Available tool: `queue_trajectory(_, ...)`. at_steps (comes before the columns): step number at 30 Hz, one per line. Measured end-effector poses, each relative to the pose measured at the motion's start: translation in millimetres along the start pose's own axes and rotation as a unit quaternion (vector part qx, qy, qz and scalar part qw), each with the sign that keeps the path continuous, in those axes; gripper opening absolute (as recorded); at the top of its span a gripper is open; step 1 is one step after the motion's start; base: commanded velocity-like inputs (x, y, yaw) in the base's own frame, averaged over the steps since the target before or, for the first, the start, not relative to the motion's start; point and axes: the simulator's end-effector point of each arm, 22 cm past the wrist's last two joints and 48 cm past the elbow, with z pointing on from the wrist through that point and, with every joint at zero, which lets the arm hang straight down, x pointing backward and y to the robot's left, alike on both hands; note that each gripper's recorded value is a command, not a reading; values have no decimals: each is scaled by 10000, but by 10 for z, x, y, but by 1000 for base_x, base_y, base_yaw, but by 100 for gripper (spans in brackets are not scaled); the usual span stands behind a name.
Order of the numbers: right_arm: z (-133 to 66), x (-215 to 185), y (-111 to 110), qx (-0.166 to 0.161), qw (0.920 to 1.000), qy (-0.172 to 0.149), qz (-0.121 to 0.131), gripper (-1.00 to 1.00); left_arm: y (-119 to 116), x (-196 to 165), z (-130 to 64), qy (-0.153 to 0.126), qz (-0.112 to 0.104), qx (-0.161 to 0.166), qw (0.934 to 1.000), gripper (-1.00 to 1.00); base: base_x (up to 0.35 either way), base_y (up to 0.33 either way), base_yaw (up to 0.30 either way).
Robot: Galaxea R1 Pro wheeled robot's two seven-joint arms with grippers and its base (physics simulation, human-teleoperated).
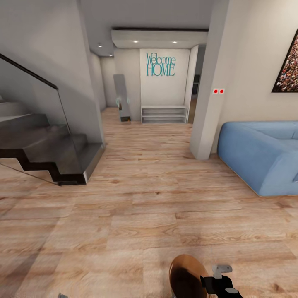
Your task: Put the three can of soda from the living room inside the tash can in the kitchen.
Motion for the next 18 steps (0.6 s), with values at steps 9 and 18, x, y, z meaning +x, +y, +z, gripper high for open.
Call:
queue_trajectory(9,63,97,10,-3,10000,56,-6,100,52,78,16,23,-48,-5,10000,100,0,0,0)
queue_trajectory(18,65,103,11,-3,10000,62,-6,100,51,80,17,26,-56,0,10000,100,4,0,0)
